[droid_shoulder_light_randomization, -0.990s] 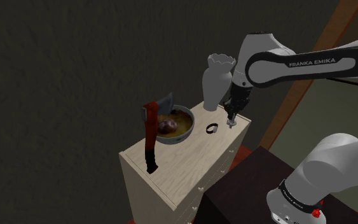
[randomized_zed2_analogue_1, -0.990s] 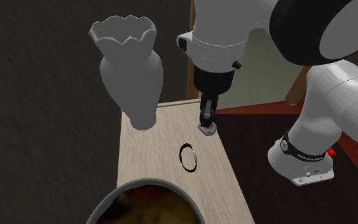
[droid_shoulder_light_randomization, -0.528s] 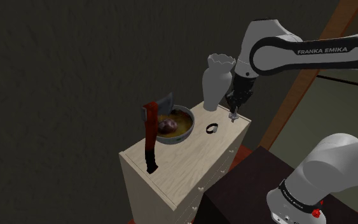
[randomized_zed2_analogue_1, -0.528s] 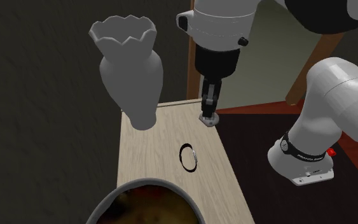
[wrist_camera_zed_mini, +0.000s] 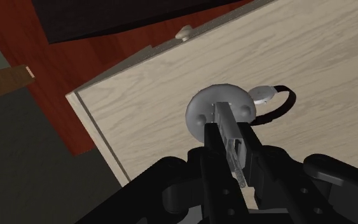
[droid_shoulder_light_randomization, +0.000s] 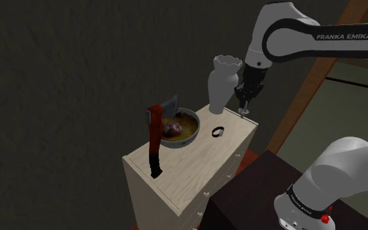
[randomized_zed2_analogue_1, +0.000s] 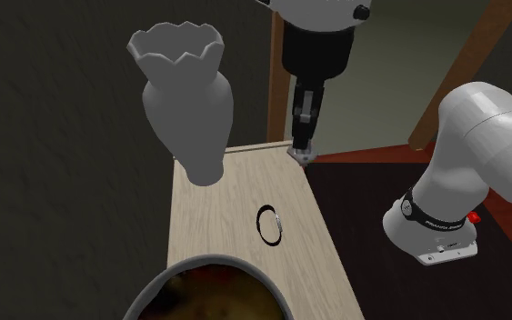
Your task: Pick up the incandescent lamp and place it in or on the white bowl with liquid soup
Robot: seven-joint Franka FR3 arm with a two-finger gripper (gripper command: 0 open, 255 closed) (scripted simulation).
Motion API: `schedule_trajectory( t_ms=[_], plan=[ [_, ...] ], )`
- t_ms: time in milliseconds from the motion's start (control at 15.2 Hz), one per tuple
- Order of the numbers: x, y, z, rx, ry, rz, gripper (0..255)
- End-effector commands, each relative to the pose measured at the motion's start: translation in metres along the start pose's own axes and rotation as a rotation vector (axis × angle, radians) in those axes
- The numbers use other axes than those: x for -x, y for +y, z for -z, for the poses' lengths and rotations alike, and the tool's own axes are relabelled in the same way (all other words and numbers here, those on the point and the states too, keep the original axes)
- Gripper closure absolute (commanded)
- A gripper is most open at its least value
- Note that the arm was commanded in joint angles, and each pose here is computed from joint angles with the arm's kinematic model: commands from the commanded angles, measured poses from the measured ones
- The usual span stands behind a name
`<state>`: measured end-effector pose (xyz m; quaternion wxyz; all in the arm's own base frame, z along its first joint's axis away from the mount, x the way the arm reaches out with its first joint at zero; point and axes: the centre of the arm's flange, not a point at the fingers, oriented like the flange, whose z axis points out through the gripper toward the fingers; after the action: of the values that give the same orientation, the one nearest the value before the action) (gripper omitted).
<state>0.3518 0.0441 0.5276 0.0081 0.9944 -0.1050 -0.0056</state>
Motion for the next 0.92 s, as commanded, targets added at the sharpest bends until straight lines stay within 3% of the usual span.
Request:
schedule_trajectory(
  t_ms=[0,726,858],
  plan=[
    [0.0,0.001,0.011,0.0,0.0,0.0,255],
    [0.0,0.002,0.065,0.0,0.0,0.0,255],
    [-0.007,-0.024,0.067,0.0,0.0,0.0,255]
  ],
)
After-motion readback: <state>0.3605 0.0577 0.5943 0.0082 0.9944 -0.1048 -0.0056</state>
